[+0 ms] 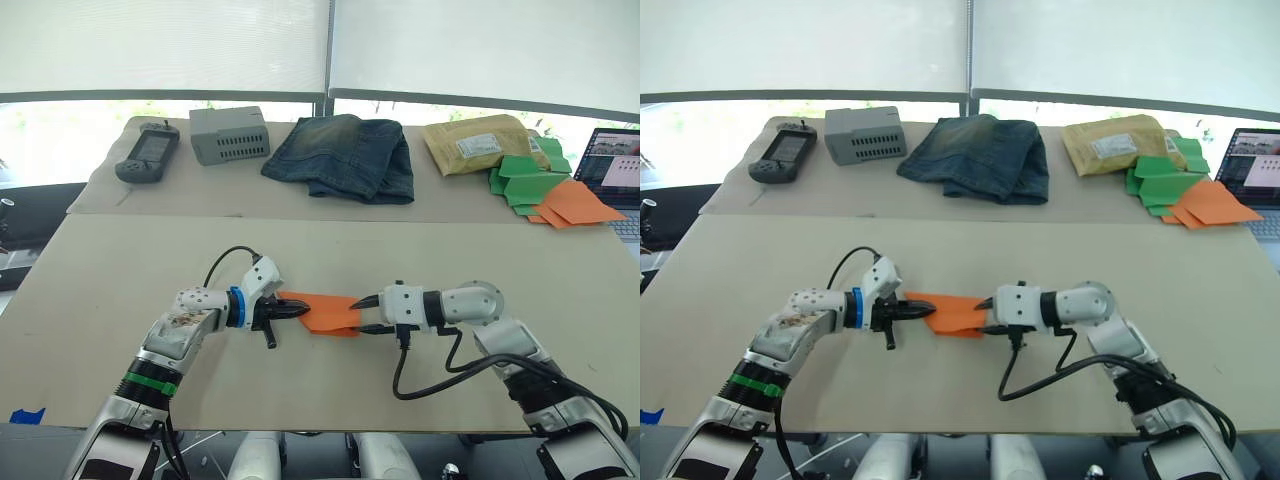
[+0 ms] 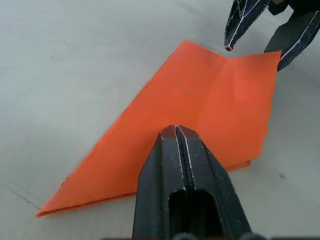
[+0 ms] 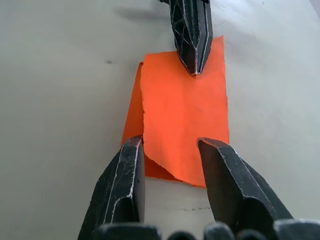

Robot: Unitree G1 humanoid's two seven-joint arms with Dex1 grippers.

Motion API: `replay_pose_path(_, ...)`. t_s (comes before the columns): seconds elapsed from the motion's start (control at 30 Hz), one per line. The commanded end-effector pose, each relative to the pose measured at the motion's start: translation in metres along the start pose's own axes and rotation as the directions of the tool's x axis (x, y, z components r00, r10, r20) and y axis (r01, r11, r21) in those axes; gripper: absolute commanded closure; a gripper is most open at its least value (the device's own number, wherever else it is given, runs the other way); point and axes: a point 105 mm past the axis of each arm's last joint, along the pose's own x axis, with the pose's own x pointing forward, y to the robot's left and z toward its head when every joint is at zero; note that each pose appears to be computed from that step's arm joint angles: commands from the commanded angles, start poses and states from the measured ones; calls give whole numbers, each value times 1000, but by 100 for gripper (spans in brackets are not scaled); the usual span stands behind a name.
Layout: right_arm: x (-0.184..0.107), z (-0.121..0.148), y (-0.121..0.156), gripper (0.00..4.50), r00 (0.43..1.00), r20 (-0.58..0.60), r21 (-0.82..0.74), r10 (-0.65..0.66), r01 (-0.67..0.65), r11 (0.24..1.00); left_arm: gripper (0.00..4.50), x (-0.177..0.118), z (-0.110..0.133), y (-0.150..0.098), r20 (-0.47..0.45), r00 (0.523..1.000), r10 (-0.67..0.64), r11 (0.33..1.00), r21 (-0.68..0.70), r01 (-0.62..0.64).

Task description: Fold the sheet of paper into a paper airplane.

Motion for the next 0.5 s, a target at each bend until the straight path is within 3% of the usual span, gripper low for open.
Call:
replay_pose_path(0.03,-5,9,-10,285,997,51,48,-61,59,997,450,4,-17,-6,-59,998,-27,999,-36,25)
replay_pose_path(0.2,-4,5,-14,445,995,69,201,-76,61,978,450,4,-15,-3,-57,998,-28,999,-34,26)
replay_pose_path(0.5,1,-5,-8,445,995,101,545,-1,-54,837,450,0,-14,1,-52,999,-11,999,-36,9)
